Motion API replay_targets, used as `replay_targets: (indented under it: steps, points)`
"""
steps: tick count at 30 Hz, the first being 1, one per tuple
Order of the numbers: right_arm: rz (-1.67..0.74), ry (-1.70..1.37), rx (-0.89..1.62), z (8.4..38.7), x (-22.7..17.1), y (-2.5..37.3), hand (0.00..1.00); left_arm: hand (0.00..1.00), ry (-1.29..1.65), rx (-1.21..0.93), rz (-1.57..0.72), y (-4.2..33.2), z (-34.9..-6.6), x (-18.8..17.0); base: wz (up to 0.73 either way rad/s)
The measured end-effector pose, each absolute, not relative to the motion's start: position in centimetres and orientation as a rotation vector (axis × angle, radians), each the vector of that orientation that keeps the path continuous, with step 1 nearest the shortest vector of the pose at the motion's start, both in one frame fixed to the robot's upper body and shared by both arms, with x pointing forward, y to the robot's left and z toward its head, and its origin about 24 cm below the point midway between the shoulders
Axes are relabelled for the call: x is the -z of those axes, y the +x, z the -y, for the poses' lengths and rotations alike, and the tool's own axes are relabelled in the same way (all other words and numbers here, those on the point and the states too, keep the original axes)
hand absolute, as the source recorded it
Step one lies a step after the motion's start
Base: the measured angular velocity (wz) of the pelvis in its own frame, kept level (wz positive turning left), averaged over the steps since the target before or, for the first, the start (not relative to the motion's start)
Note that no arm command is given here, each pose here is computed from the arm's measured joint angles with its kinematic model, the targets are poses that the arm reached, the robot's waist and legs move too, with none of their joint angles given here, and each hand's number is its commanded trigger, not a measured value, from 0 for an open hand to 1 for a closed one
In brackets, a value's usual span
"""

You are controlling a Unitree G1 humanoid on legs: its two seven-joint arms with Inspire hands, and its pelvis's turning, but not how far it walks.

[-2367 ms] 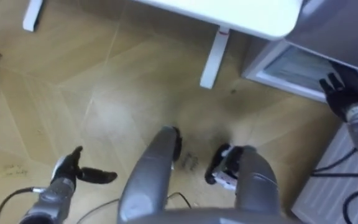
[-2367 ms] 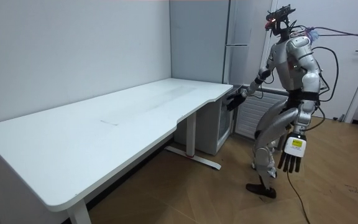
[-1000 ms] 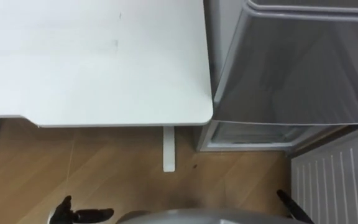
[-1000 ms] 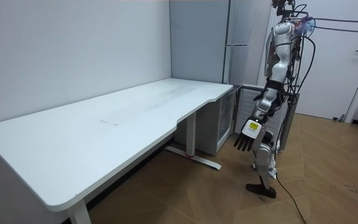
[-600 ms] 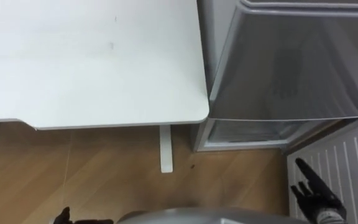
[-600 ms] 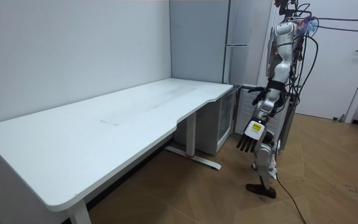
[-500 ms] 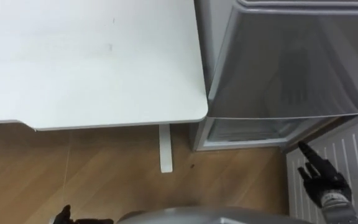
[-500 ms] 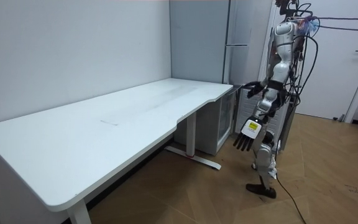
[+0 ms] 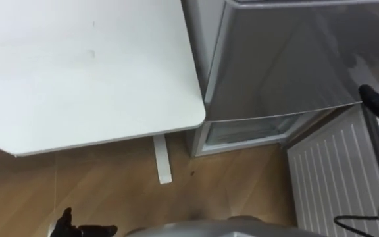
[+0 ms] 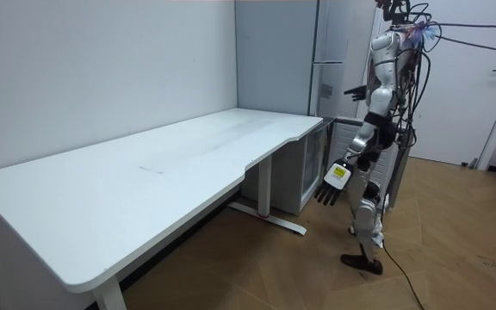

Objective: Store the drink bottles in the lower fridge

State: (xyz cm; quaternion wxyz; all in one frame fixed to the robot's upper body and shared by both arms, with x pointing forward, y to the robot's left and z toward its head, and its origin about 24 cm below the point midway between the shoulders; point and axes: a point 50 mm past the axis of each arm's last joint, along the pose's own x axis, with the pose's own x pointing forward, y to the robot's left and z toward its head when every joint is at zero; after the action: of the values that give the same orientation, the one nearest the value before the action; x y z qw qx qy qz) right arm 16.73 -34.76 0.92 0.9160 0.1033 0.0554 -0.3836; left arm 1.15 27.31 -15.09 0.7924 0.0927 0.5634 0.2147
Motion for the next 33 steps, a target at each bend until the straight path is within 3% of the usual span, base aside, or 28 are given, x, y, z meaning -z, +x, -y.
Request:
replay_targets:
  steps: [4, 14, 20, 33]
  points:
    - [-0.107, 0.179, 0.885, 36.9, -1.6, 15.4, 0.00, 0.00, 0.229, -0.451, -1.214, 1.0, -27.5, 14.9, 0.00]
    - [-0.324, 0.219, 1.081, 39.1, 2.8, 11.0, 0.00, 0.00, 0.265, -0.460, -1.210, 1.0, -28.3, 14.5, -0.06]
    - [-0.354, 0.219, 1.186, 41.0, 2.9, 8.8, 0.00, 0.00, 0.257, -0.502, -1.207, 0.7, -29.0, 14.2, -0.12]
    - [-0.556, 0.383, 1.281, 40.2, 7.3, 4.0, 0.00, 0.00, 0.247, -0.492, -1.205, 0.8, -29.6, 14.0, -0.11]
